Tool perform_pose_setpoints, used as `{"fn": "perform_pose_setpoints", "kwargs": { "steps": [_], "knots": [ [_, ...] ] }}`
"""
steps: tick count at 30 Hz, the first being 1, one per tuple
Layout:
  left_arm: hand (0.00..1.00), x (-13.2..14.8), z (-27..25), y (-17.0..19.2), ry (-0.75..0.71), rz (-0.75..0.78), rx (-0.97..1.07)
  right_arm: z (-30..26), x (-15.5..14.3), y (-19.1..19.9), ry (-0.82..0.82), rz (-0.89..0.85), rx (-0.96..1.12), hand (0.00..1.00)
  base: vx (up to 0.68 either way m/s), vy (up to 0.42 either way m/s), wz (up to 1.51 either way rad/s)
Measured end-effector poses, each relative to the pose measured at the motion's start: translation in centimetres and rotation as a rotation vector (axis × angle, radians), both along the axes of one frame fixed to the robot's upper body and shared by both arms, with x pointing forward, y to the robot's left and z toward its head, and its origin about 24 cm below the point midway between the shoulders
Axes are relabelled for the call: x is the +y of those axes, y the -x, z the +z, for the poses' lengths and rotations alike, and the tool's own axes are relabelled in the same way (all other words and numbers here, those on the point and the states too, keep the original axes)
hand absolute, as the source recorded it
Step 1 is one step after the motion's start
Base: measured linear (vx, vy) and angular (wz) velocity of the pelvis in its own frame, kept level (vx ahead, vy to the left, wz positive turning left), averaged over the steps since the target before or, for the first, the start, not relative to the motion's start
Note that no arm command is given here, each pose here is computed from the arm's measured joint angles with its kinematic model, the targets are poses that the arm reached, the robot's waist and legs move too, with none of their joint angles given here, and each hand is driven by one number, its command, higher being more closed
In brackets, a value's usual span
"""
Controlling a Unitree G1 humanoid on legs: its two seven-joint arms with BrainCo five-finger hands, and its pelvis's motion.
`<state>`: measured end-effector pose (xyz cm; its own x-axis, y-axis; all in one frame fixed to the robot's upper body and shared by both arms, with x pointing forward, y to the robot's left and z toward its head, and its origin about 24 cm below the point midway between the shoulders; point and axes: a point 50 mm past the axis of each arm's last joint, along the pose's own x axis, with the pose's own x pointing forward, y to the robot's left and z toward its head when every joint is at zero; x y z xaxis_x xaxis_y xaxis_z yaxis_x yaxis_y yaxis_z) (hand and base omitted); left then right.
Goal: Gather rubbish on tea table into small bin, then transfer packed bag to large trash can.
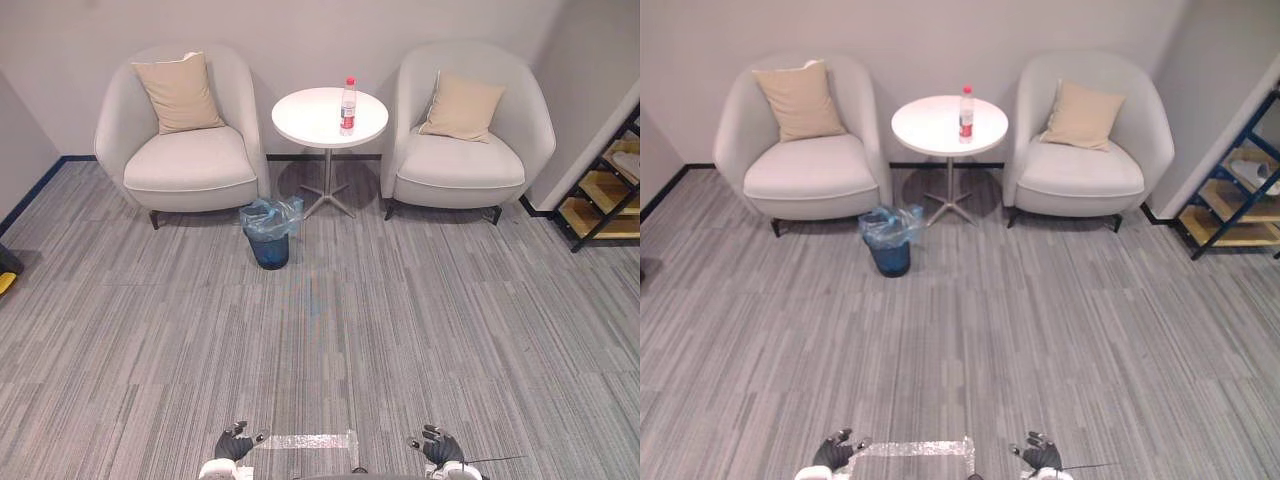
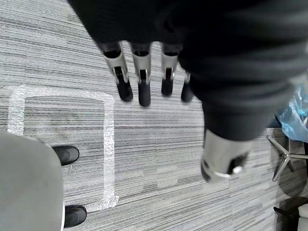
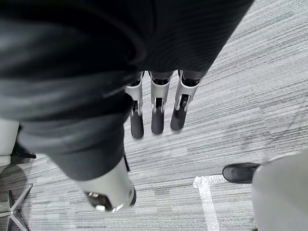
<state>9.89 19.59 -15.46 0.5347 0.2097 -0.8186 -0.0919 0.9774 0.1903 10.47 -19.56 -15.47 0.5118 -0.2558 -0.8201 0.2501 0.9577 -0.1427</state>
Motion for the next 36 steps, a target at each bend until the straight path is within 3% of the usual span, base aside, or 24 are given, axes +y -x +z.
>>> {"fn": "perform_pose_setpoints", "kwargs": {
  "steps": [26, 36],
  "knots": [
    [0.00, -1.0, -0.1, -0.7, -0.002, -0.081, 0.010, -0.2, 0.8, 0.0, -0.021, 0.018, 0.014, 0.00, -0.01, -0.005, 0.00],
    [0.00, -0.1, 0.5, -2.0, -0.019, -0.063, -0.035, 0.4, 1.0, -1.0, -0.036, -0.019, -0.058, 0.00, 0.04, -0.059, -0.07]
  ]
}}
